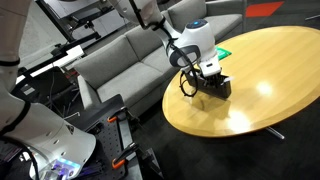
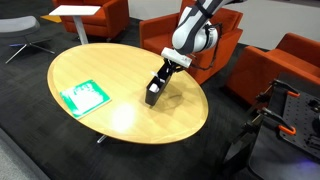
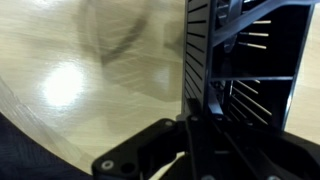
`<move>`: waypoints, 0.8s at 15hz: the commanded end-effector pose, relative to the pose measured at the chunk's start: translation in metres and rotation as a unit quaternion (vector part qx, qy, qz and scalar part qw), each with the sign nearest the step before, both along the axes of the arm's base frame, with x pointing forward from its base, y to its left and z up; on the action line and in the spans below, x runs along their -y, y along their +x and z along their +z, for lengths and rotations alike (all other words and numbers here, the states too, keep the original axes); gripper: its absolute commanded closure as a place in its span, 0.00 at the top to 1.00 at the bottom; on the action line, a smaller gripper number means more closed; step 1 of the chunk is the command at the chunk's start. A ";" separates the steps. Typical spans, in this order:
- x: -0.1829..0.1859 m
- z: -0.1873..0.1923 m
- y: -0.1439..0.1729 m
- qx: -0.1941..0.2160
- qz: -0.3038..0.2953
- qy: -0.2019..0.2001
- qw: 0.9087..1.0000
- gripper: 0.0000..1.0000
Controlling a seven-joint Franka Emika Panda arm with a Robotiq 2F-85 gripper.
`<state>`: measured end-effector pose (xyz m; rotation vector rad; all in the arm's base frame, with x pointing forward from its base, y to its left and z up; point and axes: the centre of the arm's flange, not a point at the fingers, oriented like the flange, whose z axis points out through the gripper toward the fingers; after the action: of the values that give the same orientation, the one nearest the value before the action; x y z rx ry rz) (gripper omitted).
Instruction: Pick up the utensil holder and move it to the right.
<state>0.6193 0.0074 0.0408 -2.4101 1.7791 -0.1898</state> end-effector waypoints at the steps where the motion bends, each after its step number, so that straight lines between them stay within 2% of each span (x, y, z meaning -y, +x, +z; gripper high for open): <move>1: -0.001 0.000 0.000 0.000 -0.001 0.000 1.000 0.04; 3: -0.002 -0.001 -0.001 -0.001 -0.003 0.001 1.000 0.01; 7: 0.022 0.021 0.012 -0.010 -0.124 0.003 0.992 0.01; 9: 0.042 0.030 0.017 -0.010 -0.177 0.001 0.984 0.01; 12: 0.071 0.031 0.027 -0.030 -0.256 0.008 0.966 0.01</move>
<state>0.6310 -0.0489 0.0545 -2.0631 2.2408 -0.2116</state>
